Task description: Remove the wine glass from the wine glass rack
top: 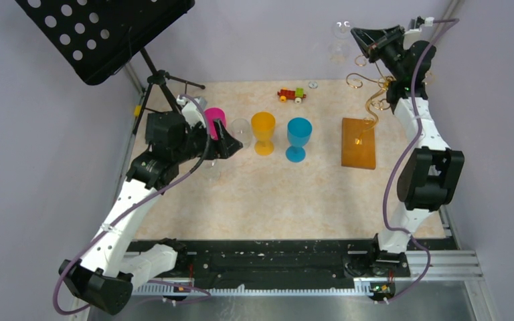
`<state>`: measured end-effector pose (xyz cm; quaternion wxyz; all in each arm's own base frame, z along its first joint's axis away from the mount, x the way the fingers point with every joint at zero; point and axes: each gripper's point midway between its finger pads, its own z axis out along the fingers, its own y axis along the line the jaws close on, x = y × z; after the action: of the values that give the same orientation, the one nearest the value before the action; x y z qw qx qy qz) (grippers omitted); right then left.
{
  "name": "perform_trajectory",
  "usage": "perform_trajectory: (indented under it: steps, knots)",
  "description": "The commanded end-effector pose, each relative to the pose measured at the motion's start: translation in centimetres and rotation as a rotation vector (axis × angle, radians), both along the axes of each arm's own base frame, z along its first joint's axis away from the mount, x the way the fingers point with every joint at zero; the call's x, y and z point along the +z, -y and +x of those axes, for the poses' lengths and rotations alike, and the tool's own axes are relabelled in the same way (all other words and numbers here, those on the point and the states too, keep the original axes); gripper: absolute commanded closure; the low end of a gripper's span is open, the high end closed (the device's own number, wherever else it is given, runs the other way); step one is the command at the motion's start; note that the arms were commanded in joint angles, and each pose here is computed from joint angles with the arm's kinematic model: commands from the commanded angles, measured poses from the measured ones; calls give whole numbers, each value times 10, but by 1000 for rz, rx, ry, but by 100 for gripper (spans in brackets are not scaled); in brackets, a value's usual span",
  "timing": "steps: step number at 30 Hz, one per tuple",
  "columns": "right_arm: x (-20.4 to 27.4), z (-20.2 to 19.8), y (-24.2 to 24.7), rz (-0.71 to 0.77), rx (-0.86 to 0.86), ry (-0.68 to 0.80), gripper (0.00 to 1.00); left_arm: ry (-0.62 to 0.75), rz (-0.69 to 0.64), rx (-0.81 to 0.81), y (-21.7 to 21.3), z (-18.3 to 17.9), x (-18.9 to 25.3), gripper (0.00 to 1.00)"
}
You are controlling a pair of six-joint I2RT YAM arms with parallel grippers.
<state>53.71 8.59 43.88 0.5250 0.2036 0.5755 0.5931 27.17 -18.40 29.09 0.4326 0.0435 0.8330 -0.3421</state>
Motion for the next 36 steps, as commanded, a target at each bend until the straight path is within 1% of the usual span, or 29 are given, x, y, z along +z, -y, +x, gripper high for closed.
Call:
perform_trajectory:
  steps: [1, 4, 8, 9, 12, 17, 20, 23, 28, 32, 36]
  knots:
    - [72, -40, -22, 34, 92, 207, 100, 83, -41, -8, 5, 9, 27, 17]
    - [73, -51, -34, 48, 131, 190, 100, 91, -49, -18, 7, 8, 30, 17]
    - [69, -62, -48, 44, 164, 116, 100, 108, -75, -50, 12, 4, 37, 18]
    - [69, -68, -60, 41, 189, 103, 100, 115, -81, -55, 13, 3, 39, 18]
    - [68, -84, -76, 30, 222, 61, 100, 135, -104, -76, 16, 2, 46, 18]
    - [72, -122, -99, 29, 292, 15, 100, 193, -160, -135, 26, -4, 65, 18]
    - [72, -148, -110, 40, 331, -9, 100, 260, -196, -177, 33, -9, 83, 20]
    - [67, -178, -120, 63, 376, -40, 100, 378, -222, -238, 40, -15, 106, 20]
    - [65, -222, -135, 109, 454, -56, 100, 660, -154, -331, 42, -24, 147, 17]
    - [66, -256, -149, 121, 520, -51, 100, 891, -170, -508, 55, -51, 177, 15]
    - [64, -282, -154, 121, 561, -51, 100, 1038, -154, -653, 68, -71, 188, 15]
